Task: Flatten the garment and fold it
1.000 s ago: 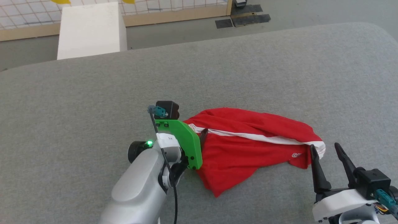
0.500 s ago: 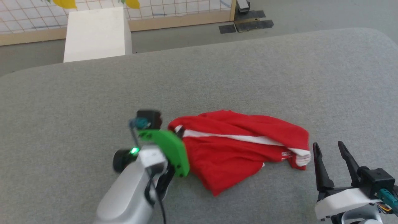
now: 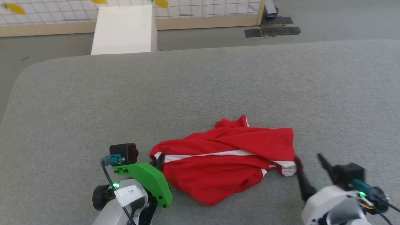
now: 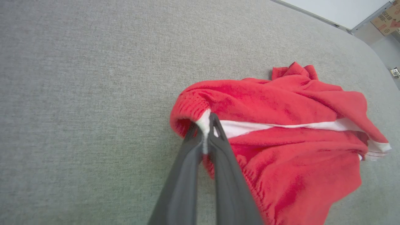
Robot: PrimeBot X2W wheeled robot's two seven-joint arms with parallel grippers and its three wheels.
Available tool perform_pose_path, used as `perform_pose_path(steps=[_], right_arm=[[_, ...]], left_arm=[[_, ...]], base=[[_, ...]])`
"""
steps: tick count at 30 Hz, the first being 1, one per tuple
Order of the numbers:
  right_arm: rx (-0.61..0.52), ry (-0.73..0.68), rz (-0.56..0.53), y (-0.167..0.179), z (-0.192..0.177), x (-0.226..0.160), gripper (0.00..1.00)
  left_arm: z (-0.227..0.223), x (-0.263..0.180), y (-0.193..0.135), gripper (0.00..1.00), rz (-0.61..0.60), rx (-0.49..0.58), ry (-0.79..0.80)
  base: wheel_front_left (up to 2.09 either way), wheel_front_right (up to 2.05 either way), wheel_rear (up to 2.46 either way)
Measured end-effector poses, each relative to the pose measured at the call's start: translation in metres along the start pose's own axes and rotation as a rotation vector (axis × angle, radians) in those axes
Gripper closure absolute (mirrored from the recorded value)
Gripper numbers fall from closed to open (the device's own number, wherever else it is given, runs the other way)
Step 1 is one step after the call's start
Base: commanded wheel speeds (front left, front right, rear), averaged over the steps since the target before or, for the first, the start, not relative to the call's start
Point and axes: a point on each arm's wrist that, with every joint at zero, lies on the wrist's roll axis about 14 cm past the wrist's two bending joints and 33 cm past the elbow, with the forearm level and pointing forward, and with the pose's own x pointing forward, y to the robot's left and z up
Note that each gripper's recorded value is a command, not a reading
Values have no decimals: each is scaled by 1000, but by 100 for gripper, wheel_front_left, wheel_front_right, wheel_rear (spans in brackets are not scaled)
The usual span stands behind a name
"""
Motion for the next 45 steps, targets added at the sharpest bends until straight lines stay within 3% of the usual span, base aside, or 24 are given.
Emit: perform_pose_path(steps=[8,11,12,13,14,15,26,30,39,45], right_arm=[[12,319,93,29,-43,17,0],[7,370,119,37,-49,18,0],[7,374,125,39,-49,18,14],[6,374,130,41,-48,19,61],[5,375,132,42,-47,20,86],[4,373,135,42,-46,20,100],[5,257,88,27,-19,9,100],[4,183,68,21,4,2,100],[-92,0,48,7,99,24,100],[-140,-159,67,5,182,66,100]], left_arm=[[-3,-3,6,100,16,-18,6],[-4,-3,7,100,21,-24,9],[-4,-3,8,100,22,-24,9],[-4,-3,8,100,23,-26,9],[-5,-3,9,100,25,-27,9],[-5,-3,9,100,24,-28,10],[11,-10,-2,100,-15,-13,-64],[32,-17,-21,100,-99,-16,-138],[127,-12,-82,100,-392,-10,-270],[198,17,-98,100,-452,-50,-344]], base=[[0,0,0],[0,0,0],[0,0,0],[0,0,0],[0,0,0],[0,0,0],[0,0,0],[0,0,0],[0,0,0],[0,0,0]])
